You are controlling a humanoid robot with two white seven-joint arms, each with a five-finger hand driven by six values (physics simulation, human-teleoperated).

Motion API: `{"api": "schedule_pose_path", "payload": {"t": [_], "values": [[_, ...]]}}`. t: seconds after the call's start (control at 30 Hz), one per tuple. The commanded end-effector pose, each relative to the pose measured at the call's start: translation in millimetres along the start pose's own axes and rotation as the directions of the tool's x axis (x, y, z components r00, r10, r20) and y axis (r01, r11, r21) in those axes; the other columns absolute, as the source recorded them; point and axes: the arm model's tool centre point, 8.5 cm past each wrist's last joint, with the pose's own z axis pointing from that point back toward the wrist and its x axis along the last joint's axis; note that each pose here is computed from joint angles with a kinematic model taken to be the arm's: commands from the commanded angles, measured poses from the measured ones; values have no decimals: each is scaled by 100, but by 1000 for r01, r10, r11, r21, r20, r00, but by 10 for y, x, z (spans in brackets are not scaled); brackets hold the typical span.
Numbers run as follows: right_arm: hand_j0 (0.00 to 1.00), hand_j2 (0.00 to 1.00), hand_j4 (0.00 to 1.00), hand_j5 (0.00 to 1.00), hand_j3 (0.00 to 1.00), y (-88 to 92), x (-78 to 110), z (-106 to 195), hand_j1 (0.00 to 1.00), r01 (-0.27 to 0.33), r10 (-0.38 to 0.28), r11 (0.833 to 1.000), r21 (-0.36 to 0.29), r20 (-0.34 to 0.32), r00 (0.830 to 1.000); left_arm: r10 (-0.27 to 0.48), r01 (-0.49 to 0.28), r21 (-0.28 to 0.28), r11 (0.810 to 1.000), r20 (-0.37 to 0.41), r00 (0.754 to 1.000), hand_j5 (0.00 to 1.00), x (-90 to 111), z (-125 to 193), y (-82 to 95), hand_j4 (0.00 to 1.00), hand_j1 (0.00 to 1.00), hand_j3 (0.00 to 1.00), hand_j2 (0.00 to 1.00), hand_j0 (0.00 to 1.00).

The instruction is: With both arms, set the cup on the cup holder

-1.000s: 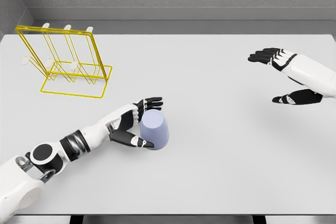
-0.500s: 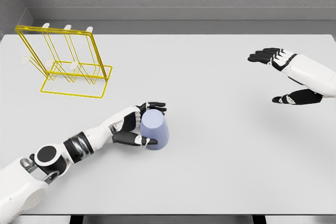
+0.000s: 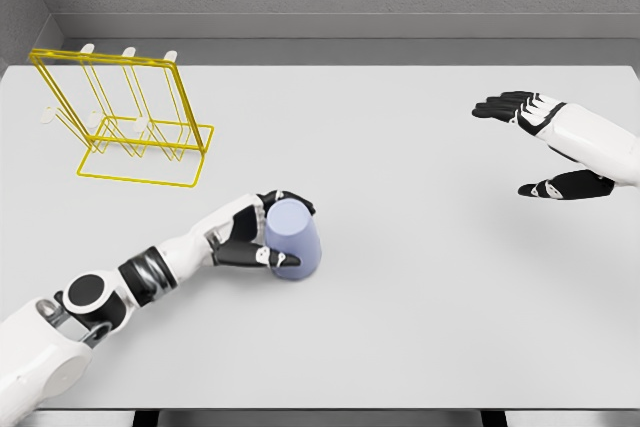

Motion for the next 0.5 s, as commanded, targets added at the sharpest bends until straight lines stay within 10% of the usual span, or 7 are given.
{"api": "schedule_pose_path", "payload": {"t": [0.0,0.47], "values": [[100,100,100,100,100,-7,1,2,100,6,-6,1000,-4,1,1000,-2,2,1,1000,23,1000,59,79,-6,5,59,59,59,59,59],[100,100,100,100,100,-9,5,0,100,5,-5,1000,-4,2,1000,-89,86,41,995,94,992,60,535,206,206,60,60,60,60,60]]}}
